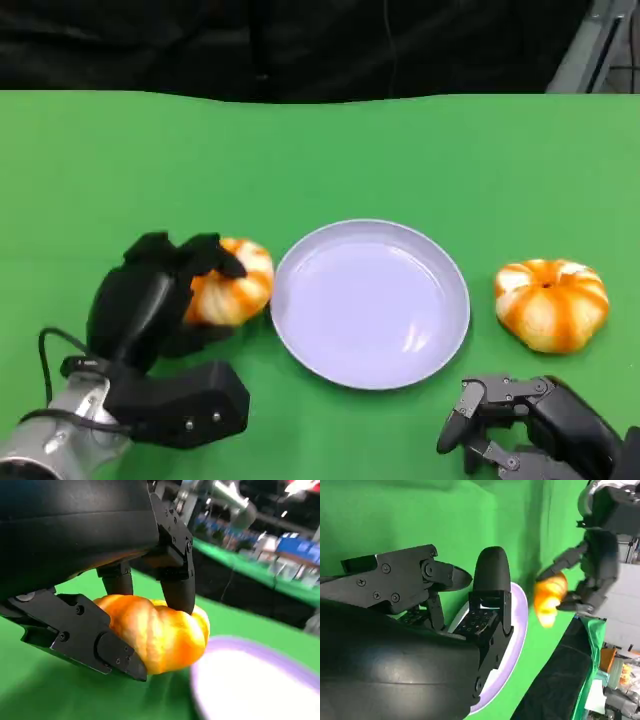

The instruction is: Grasp the bread from the table and place it into the plate.

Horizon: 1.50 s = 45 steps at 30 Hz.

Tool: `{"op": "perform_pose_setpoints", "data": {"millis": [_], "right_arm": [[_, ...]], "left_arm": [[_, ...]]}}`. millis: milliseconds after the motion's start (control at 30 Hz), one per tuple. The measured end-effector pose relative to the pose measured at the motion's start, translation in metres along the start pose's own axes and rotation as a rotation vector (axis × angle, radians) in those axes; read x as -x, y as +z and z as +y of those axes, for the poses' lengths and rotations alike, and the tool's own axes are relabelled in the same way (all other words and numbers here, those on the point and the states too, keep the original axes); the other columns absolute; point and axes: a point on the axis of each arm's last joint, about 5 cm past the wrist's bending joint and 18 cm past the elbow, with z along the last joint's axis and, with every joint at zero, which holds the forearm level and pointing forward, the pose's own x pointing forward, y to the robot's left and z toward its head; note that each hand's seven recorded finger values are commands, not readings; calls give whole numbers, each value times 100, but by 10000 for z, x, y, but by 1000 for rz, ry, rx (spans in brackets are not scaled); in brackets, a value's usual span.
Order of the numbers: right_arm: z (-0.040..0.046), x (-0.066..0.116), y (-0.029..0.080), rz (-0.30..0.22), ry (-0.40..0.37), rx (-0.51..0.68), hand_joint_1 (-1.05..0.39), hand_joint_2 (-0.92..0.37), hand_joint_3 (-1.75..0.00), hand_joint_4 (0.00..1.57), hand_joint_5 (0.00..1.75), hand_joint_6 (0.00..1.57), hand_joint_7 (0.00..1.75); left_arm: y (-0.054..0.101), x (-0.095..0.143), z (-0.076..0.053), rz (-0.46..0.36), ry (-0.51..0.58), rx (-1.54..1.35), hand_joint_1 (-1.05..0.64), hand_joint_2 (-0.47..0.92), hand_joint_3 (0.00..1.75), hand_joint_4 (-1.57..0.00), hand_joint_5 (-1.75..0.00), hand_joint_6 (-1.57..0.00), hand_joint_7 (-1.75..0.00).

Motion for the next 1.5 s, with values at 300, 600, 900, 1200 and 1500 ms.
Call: {"op": "perform_pose_setpoints", "data": {"millis": [300,600,900,1200,1500], "right_arm": [[1,1,-1,1,0,0,-1,-92,-47,71,151,82,104],[0,1,-2,1,0,-1,0,-92,-47,72,150,82,104],[1,1,-2,2,-1,0,-1,-92,-46,73,150,82,104],[1,-2,-2,2,0,1,1,-92,-47,72,151,82,104],[12,-9,-2,0,-1,-3,-1,-92,-47,72,151,82,105]], "left_arm": [[6,30,7,-7,9,-13,-2,87,0,-50,-167,-56,-137],[43,-1,40,-29,39,-18,-4,86,0,-53,-163,-58,-132],[90,10,71,-67,68,-10,-7,86,0,-53,-163,-58,-130],[229,-40,147,-170,123,9,-7,85,0,-53,-164,-57,-133],[360,-86,108,-219,92,64,-5,86,0,-52,-166,-55,-136]]}}
